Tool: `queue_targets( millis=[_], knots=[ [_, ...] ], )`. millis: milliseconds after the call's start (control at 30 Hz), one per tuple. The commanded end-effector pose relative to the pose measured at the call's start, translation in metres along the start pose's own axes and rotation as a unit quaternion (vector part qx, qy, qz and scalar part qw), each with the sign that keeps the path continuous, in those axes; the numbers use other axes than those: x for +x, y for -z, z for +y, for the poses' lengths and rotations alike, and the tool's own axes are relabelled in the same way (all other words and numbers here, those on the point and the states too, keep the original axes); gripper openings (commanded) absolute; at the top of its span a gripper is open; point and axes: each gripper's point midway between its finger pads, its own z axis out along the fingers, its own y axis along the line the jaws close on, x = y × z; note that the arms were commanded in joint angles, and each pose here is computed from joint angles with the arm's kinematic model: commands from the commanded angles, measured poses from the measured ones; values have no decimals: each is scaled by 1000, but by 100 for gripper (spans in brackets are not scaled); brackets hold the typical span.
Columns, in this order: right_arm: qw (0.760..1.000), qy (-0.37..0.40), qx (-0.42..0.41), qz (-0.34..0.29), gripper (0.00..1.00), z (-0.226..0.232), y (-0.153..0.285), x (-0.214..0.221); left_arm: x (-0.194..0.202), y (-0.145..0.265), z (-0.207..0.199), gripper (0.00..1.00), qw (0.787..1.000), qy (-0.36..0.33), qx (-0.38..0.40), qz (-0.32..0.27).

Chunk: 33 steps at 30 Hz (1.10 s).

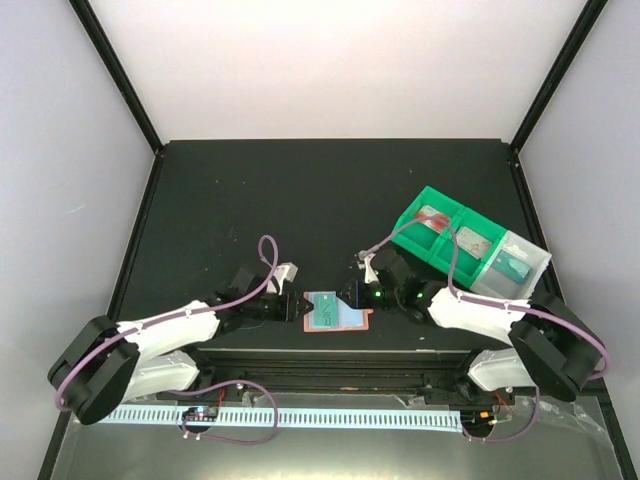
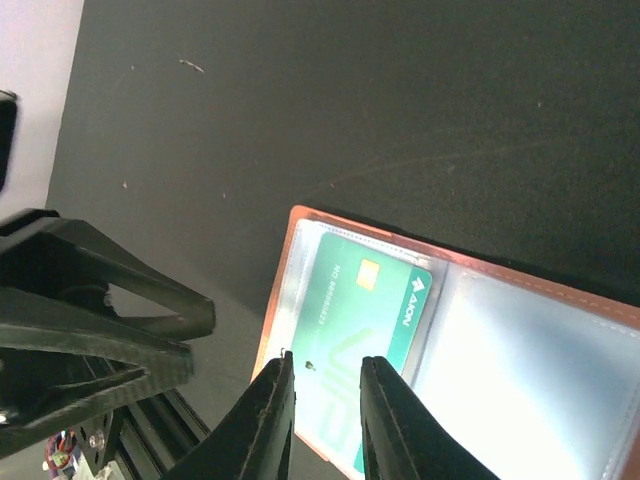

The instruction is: Take the credit cards out of the card holder

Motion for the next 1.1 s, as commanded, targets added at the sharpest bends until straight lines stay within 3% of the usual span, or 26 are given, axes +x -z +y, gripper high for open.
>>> queue_targets(
  millis=[0,300,1067],
  knots=[
    [1000,-5,-7,-3,21,-2,-5,5,-14,3,-24,28,998,-18,47,-24],
    [1000,-14,-10,24,22,-4,-21,19,-4,-14,-20,2,998,-21,63,5],
    [999,-24,5,31,22,-17,-35,26,18,-34,17,2,999,-8,17,42]
  ],
)
